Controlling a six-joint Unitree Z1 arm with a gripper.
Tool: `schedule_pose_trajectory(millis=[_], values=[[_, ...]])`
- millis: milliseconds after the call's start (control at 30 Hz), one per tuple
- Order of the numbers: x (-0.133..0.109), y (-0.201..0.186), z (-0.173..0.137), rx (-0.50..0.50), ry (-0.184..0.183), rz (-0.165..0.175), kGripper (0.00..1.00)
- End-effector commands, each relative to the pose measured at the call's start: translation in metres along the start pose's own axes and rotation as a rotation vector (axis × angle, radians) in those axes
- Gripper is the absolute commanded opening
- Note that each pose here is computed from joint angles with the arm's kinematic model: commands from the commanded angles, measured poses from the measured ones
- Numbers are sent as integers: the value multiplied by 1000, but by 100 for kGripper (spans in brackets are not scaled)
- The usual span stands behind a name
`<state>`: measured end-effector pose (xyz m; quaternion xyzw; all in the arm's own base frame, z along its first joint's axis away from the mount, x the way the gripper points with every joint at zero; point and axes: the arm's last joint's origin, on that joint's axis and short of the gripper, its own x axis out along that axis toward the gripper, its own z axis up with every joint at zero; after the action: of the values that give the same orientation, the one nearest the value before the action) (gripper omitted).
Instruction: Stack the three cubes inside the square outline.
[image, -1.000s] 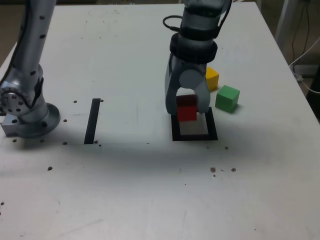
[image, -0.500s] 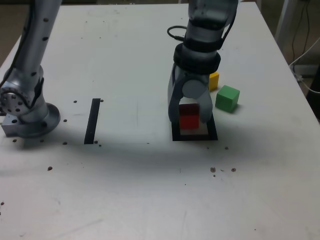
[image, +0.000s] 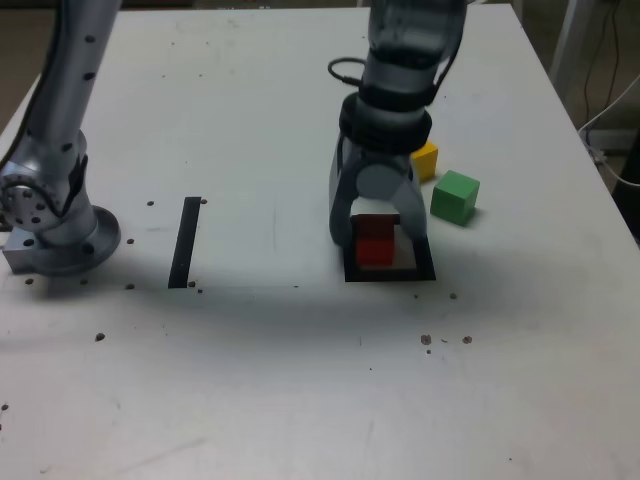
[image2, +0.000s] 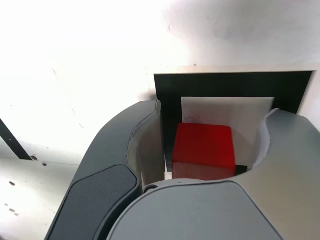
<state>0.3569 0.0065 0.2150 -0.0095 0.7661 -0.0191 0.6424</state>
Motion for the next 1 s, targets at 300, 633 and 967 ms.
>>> schedule_pose_trajectory(millis=[300,633,967], values=[[-36,43,-15,-146,-112,78,99],[-39,88,10,-262,-132,59,100],[-23,116,34,-311,-79,7,96]])
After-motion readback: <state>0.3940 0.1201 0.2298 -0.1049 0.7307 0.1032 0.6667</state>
